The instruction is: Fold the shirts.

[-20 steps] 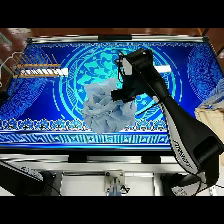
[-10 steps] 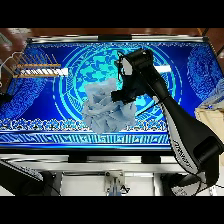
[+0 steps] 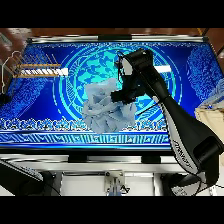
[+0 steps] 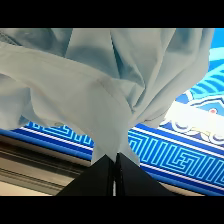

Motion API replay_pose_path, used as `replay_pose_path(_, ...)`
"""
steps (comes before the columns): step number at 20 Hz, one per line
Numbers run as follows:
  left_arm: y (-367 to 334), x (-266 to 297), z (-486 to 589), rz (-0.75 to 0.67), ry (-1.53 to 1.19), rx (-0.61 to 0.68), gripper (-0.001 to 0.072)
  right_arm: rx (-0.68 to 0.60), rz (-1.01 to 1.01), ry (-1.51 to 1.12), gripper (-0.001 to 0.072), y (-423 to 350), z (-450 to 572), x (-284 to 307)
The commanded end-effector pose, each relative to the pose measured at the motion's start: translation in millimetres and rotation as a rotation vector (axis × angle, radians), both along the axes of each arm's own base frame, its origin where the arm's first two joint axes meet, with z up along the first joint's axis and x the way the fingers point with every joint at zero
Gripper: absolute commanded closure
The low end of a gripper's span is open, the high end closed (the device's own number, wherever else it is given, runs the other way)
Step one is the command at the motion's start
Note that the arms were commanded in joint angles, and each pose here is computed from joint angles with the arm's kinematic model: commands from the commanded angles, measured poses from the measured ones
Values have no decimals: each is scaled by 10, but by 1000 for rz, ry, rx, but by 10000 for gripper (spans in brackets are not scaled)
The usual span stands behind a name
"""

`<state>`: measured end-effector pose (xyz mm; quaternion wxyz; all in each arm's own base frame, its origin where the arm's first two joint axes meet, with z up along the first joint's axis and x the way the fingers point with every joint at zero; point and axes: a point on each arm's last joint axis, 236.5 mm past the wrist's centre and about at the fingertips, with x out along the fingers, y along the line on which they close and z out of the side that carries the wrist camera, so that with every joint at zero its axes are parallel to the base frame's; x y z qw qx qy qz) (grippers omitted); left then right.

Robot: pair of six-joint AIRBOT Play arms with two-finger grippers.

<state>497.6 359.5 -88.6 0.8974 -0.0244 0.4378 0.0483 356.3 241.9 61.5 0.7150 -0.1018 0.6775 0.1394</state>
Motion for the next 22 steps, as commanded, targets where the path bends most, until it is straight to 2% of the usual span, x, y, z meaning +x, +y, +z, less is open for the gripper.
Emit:
replay_pose_path(1,101,2,74,55,-25,-2,656,-1,1,3,630,-2,0,-7)
replay_pose_path(6,71,91,432,56,-100,-3,660,-4,6,0,630,-7,0,-1)
replay_pose_path(15,-144,218,1441,31,-274,0,661,-98,-7,-9,630,-236,5,21)
replay_pose_path(18,-324,255,1927,78,-356,-66,661,-97,-3,-22,630,-256,69,17)
replay_pose_path(22,-1340,276,2430,-125,-328,-135,663,-193,15,-97,630,-567,406,109)
